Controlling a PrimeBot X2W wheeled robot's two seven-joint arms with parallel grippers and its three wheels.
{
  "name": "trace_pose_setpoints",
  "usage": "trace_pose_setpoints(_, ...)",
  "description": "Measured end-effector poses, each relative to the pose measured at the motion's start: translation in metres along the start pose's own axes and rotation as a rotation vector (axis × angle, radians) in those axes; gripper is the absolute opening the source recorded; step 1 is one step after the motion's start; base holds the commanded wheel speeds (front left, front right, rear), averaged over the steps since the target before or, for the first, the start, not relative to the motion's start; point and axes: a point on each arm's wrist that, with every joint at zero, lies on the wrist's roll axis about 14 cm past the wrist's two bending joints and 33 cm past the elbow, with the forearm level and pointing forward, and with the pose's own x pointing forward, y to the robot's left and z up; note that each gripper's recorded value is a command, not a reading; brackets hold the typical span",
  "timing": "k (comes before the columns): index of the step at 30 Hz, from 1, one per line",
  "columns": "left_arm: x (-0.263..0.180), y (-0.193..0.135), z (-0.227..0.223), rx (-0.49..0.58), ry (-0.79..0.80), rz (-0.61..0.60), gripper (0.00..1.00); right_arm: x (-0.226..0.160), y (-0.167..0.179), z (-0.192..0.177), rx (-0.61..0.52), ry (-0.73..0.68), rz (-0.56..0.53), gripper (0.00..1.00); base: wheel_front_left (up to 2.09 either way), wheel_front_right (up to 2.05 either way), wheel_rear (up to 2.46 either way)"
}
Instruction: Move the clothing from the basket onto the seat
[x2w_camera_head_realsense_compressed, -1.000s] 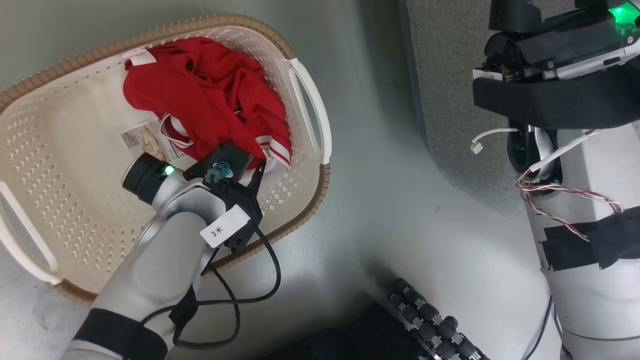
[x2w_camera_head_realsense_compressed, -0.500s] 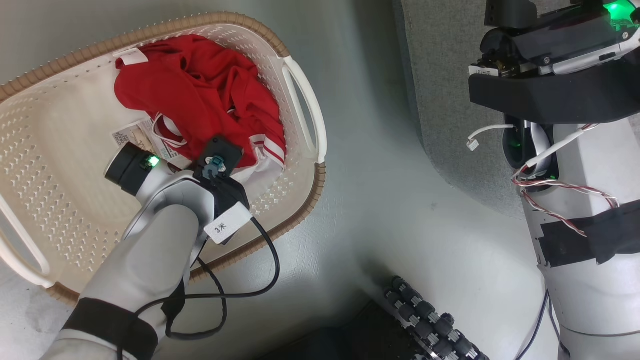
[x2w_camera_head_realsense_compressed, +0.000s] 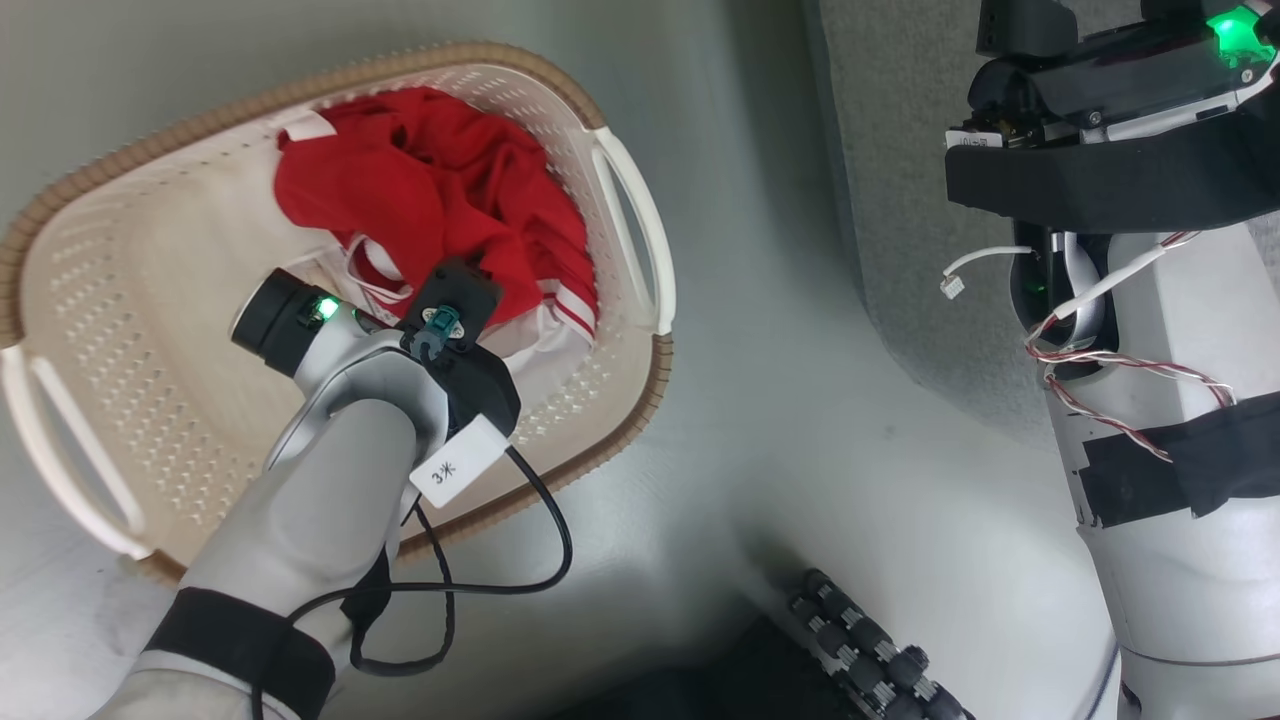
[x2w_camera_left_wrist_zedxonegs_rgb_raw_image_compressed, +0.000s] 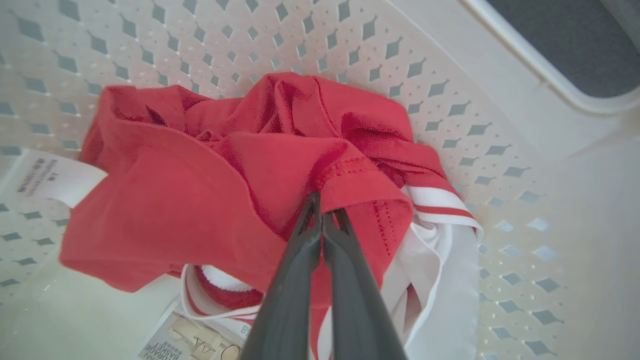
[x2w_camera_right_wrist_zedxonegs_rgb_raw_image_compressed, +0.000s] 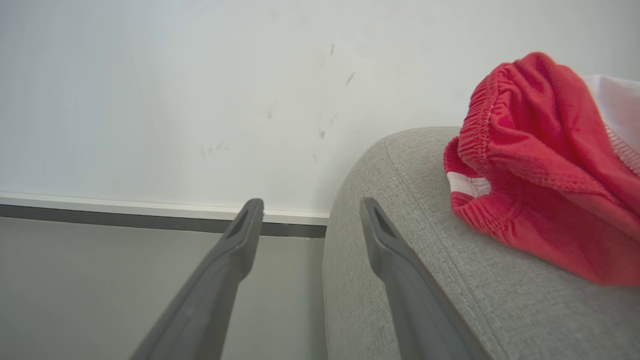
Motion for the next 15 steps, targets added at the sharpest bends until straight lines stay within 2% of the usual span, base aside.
trace_pose_setpoints(5,-0.01,0.002,0.021,0.012,-0.074,0.009,0.0,0.0,0.001,0.006,0.007,-0.005,0.004,1.0,0.0,0.0,0.0)
trace_pose_setpoints(15,-0.047,0.007,0.076,-0.035,-0.241,0.058,0.0,-0.019,-0.003,0.005,0.009,0.044,0.001,1.0,0.0,0.0,0.0)
